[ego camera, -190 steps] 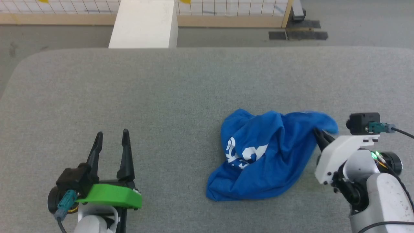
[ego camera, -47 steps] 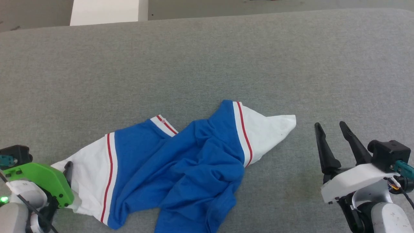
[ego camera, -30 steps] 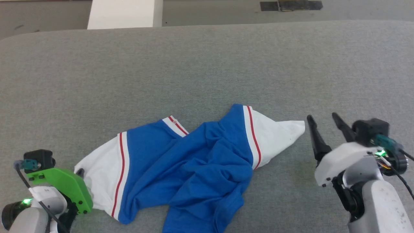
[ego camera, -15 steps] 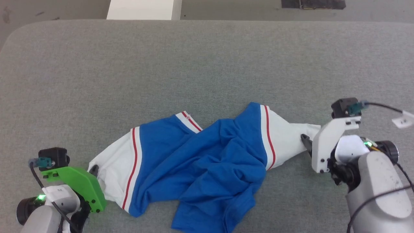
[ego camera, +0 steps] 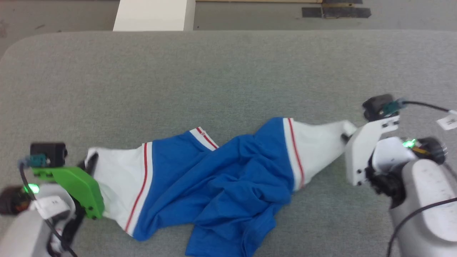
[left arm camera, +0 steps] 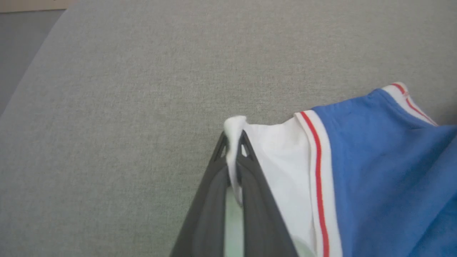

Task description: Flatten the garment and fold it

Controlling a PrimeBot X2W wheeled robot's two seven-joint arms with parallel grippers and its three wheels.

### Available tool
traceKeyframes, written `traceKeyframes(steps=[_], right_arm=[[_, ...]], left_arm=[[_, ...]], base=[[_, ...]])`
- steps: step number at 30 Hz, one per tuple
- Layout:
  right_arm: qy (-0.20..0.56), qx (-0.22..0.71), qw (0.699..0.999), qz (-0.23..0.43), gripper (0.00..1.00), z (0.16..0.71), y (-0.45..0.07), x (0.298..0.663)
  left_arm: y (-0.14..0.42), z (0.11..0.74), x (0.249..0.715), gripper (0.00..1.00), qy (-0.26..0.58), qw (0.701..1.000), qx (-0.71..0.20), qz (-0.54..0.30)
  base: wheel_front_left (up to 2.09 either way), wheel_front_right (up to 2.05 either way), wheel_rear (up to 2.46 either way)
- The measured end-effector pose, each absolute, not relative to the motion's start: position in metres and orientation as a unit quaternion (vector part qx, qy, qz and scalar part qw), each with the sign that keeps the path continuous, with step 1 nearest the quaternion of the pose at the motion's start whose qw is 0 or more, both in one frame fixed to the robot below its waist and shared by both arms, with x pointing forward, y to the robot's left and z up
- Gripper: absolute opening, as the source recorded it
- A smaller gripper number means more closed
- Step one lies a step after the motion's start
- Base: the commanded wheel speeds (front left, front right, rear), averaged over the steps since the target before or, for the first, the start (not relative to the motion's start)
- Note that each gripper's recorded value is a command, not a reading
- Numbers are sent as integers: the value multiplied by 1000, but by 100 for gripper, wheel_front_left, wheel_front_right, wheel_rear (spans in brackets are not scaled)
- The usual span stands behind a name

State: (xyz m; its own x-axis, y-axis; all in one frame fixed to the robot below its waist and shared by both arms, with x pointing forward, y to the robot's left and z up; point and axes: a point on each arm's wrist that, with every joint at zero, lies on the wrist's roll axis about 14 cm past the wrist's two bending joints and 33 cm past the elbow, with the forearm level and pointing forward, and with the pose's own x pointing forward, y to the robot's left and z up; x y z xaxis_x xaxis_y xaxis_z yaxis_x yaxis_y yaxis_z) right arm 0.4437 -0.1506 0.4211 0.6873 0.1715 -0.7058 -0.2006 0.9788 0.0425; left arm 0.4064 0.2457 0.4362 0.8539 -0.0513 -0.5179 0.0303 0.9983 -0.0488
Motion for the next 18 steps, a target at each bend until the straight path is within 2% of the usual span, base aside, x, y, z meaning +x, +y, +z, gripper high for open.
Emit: traceKeyframes(steps=[7, 10, 14, 18], right_arm=[[275, -98, 953, 77, 0, 496, -196, 480], [215, -142, 964, 58, 0, 541, -216, 509], [142, -175, 973, 50, 0, 592, -221, 545], [66, -205, 976, 41, 0, 642, -219, 581]], left_arm=[[229, 515, 457, 0, 166, 982, 51, -80], [217, 557, 492, 0, 107, 987, 75, -94], [217, 603, 535, 0, 38, 989, 108, -88], [226, 667, 579, 0, -71, 990, 107, -53]], base=[[0, 0, 0], [0, 0, 0], [0, 0, 0], [0, 0, 0]])
